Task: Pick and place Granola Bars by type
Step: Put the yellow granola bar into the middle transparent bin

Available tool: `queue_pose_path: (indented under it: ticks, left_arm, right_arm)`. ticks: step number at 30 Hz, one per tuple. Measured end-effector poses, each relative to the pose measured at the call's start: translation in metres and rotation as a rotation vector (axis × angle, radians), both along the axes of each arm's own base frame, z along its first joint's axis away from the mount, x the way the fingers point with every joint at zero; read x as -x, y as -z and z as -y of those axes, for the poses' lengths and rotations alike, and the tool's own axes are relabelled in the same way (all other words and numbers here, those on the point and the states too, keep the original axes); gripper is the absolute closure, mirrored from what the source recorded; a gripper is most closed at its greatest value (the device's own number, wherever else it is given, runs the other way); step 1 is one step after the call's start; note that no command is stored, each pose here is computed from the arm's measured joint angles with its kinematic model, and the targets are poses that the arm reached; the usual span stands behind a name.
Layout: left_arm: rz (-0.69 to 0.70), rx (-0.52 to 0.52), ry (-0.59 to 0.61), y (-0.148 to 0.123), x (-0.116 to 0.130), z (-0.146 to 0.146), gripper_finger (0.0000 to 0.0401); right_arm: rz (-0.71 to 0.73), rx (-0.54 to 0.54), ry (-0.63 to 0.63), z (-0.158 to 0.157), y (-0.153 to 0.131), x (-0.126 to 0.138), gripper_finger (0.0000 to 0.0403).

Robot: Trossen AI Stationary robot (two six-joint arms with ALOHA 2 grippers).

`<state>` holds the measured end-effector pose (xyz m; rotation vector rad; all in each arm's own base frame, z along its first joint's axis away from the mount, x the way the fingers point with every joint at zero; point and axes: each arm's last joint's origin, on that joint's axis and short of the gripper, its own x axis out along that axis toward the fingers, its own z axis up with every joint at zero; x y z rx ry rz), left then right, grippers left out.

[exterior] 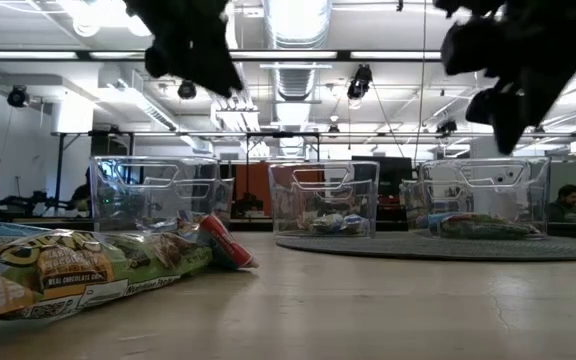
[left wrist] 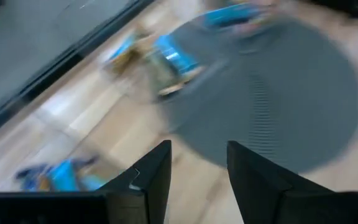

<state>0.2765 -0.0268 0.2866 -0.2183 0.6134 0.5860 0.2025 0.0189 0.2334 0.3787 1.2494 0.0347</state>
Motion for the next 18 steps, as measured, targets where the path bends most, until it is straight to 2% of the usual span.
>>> queue_pose_path:
  ticks: [3,11,18]
  left_arm:
    - [0.007,-0.012,0.063,-0.001,0.001,0.014,0.0263]
    - [0.064,0.104,0.048,0.004,0.007,0.039,0.0263]
    - [0.14,0.149,0.087,0.004,0.009,0.059,0.0263]
  right_arm:
    - [0.019,0.018,-0.141,-0.018,0.0,0.002,0.0151]
    - [0.102,0.034,-0.448,-0.065,0.005,0.007,0.0158]
    - [0.075,0.103,-0.748,-0.114,0.03,0.011,0.0145]
